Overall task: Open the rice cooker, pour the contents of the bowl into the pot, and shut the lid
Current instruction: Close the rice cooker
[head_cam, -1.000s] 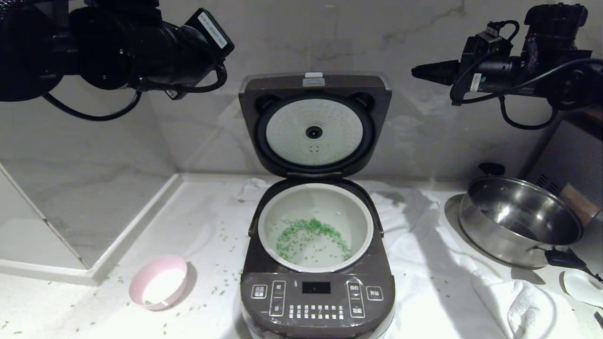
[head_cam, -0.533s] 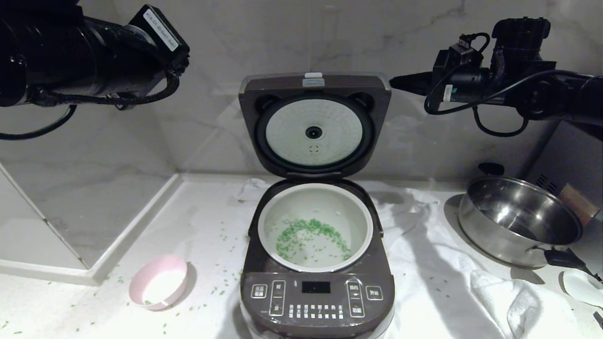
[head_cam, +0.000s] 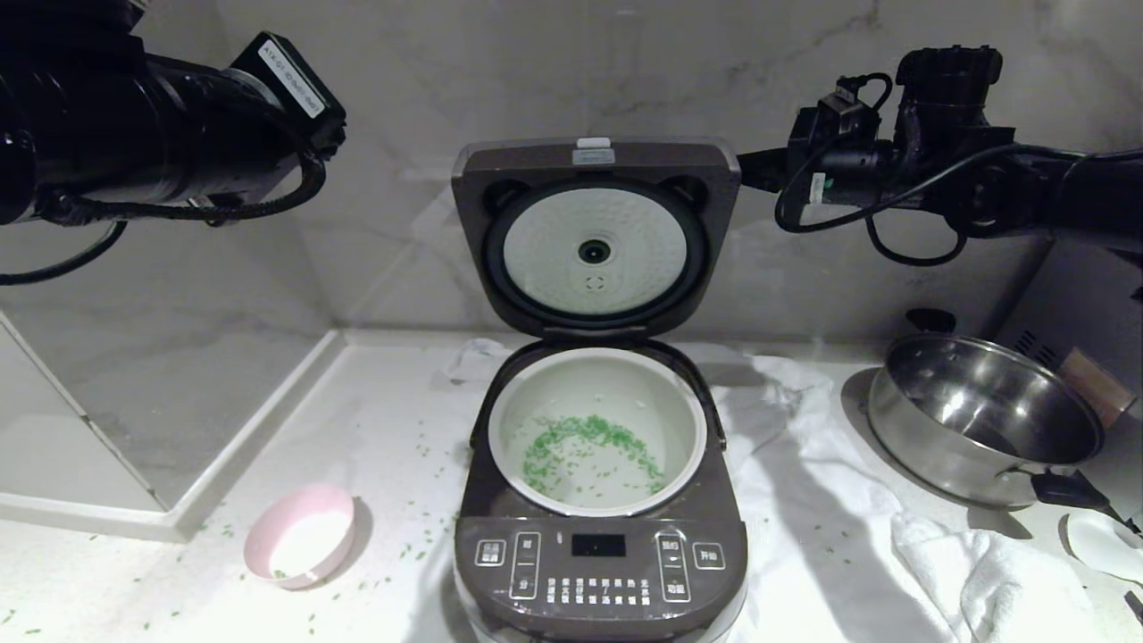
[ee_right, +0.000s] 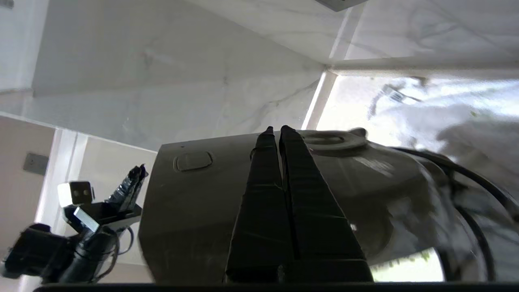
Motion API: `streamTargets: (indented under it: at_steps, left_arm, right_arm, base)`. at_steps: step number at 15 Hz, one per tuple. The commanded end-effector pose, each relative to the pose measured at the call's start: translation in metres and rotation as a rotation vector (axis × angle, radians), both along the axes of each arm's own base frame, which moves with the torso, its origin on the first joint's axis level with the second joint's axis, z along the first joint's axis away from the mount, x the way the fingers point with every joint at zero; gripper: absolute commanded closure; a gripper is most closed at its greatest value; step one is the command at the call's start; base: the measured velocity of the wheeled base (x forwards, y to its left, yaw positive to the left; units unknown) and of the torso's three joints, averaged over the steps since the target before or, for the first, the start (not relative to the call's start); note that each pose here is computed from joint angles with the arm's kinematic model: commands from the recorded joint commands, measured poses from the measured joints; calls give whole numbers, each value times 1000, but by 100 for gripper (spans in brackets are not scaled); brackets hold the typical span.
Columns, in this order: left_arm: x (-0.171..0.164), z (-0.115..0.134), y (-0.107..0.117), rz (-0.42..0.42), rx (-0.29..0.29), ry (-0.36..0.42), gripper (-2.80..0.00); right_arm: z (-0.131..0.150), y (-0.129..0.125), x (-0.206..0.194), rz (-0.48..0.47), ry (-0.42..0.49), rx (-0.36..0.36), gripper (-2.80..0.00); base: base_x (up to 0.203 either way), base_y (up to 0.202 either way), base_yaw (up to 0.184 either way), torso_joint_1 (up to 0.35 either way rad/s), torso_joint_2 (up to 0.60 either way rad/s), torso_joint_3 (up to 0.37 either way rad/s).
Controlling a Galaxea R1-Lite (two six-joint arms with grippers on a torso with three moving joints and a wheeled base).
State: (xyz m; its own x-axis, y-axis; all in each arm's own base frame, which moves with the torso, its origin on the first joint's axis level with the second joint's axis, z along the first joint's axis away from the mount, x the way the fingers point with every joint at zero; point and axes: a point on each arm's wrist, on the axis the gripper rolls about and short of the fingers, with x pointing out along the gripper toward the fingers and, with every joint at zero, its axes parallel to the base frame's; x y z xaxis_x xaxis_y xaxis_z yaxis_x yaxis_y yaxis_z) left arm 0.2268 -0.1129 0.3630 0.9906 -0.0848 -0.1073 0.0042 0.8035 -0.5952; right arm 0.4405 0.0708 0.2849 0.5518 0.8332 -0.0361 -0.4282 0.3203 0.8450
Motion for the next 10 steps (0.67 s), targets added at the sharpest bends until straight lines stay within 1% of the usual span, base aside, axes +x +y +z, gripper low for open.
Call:
streamTargets:
  at_steps: [1, 3, 6, 8, 10]
  left_arm:
    - [0, -2, 0, 4, 0, 8, 0]
    - [-1, -1, 4, 17, -2, 3, 0]
    - [-6, 4, 8, 22, -9, -13, 0]
    - [-8, 6, 9, 22, -11, -20, 0]
    - [-8, 5, 9, 22, -11, -19, 0]
  right_arm:
    - [-6, 2, 7, -2, -17, 6, 0]
    - [-14, 7, 14, -24, -32, 7, 0]
    - [-31, 27, 25, -29, -57, 10, 0]
    - [-32, 30, 26, -20, -59, 13, 0]
    - [-32, 39, 23, 2, -53, 14, 0]
  base:
    - [0, 0, 0, 0, 0, 0]
    - [0, 0, 0, 0, 0, 0]
    - [0, 0, 0, 0, 0, 0]
    - [0, 0, 0, 0, 0, 0]
    - [0, 0, 0, 0, 0, 0]
